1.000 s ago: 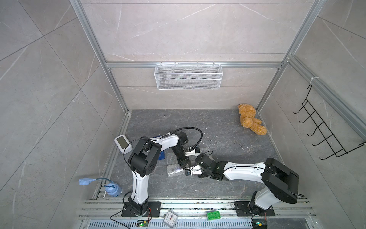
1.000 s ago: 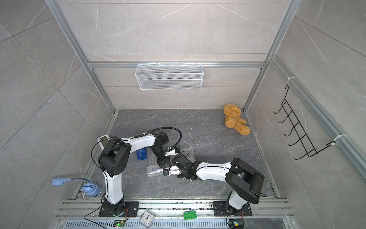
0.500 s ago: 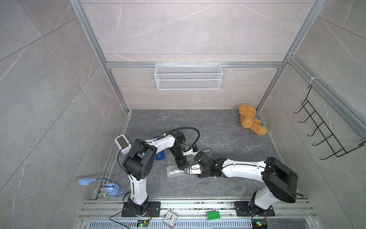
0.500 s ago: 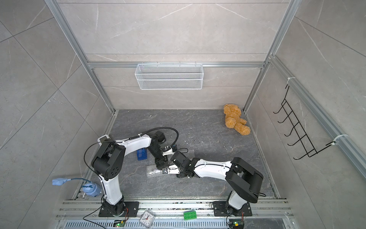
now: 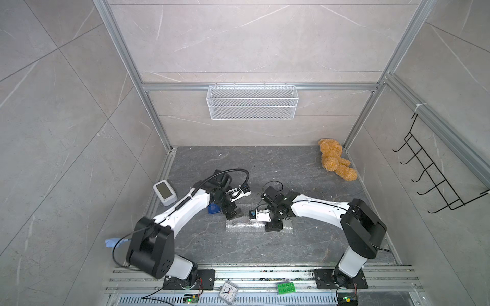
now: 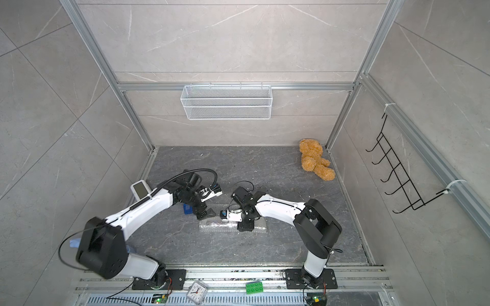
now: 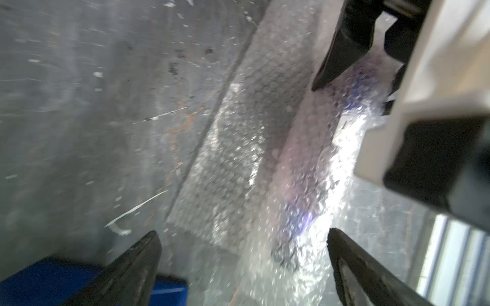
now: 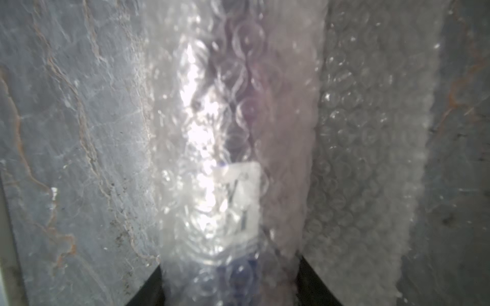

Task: Wrap wine bottles in bubble wrap
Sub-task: Wrap the wine bottle in bubble wrap.

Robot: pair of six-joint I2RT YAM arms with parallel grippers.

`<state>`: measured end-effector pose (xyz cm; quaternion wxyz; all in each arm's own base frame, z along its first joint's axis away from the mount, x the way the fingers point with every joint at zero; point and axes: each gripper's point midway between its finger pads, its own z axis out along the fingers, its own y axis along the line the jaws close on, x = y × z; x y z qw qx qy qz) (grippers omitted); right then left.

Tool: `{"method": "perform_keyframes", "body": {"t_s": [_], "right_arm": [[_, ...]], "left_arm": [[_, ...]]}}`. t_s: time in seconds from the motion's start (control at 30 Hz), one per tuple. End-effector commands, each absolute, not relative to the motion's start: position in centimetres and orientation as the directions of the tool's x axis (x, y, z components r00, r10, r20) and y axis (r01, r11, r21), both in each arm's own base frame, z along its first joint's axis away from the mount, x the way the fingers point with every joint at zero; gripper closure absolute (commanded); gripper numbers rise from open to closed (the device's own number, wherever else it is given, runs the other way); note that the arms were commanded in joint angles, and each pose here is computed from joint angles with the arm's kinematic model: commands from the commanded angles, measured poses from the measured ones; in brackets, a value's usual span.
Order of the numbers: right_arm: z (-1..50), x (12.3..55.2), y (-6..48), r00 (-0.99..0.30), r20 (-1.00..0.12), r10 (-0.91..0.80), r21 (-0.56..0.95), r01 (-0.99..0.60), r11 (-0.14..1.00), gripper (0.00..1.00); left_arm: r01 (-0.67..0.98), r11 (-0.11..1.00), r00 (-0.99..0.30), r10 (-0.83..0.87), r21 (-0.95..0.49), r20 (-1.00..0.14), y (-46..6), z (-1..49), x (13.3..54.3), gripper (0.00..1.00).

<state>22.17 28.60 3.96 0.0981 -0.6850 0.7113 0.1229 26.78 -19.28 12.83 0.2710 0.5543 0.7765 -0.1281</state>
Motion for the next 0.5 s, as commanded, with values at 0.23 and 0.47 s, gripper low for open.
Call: {"method": "perform_keyframes", "body": {"t_s": [0.23,0.47], "right_arm": [[4.4,20.9,27.6,-0.254,-0.218,-0.942,0.442,-0.887,0.137,0.46],[5.0,22.2,28.2,-0.282,-0.182,-0.942,0.534,-0.833,0.146,0.44]], "left_arm": [[0.884,0.305,0.046,0.700,0.356,-0.713,-18.6,19.3,23.2,0.00],[0.906,0.177,0.132,0.743,0.384,-0.656,-21.9,16.9,20.1,0.09]]}}
